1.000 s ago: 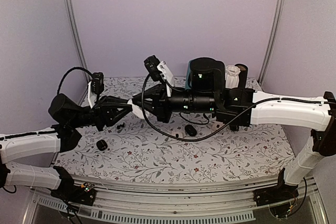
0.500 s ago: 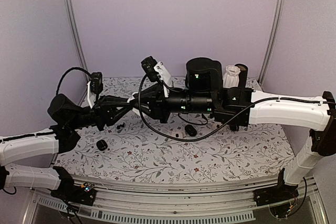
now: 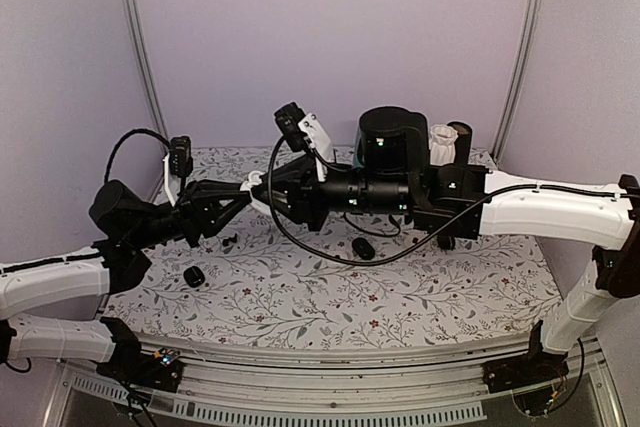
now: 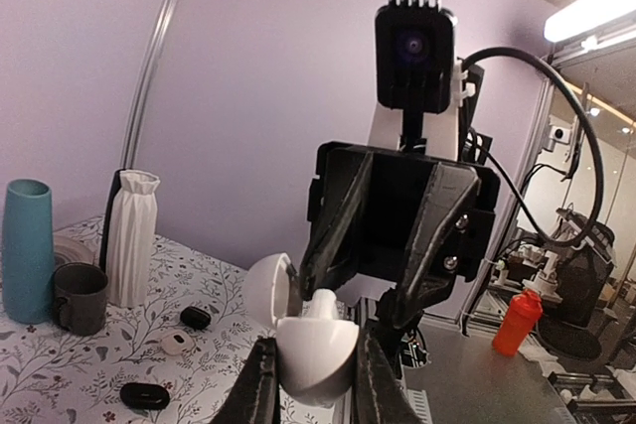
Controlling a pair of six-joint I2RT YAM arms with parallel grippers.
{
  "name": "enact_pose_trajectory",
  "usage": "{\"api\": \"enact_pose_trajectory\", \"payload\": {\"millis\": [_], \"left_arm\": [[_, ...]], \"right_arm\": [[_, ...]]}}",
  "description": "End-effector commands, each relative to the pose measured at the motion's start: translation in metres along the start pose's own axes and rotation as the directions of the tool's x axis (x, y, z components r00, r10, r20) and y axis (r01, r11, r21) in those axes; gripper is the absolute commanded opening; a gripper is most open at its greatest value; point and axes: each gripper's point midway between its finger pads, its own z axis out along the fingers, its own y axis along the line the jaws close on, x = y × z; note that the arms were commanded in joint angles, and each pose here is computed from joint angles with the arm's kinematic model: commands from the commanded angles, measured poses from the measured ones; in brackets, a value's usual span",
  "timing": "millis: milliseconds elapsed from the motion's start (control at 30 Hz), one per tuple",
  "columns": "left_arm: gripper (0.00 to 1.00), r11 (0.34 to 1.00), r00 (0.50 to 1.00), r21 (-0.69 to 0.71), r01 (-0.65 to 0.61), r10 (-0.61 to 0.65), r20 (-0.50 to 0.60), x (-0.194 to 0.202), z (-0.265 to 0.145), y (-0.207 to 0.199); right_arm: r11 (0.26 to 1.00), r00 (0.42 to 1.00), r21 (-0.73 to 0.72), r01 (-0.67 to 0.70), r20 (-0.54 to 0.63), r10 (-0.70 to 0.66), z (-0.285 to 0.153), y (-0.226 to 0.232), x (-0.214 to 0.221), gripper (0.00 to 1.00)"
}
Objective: Insert the wireless bluetooth earbuds into the charging case
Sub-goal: Insert the left earbud into the left side groove of the charging case, then move the right earbud to the center of the board.
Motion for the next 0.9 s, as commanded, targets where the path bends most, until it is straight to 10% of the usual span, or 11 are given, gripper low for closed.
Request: {"api": "enact_pose_trajectory", "payload": {"millis": [0,400,867], "left_arm": [[0.00,0.999,1.000,-0.034,-0.013,0.013,0.008,0.002,-0.003,0.003],[0.00,0.960,0.998,-0.281,-0.004,0.020,0.052,-0.006,-0.023,0.037],[0.00,0.850,0.989,-0.527,-0.014,0.091,0.120,-0.030,-0.069,0.055]], "right_arm": [[1.000,0.995,-0.003,0.005,0.099,-0.004,-0.021,0.008,-0.040,0.29],[0.992,0.993,0.111,-0.054,0.113,0.041,-0.026,-0.033,-0.043,0.32],[0.928,0.974,0.314,-0.201,-0.035,0.223,0.033,-0.161,0.064,0.33]]}}
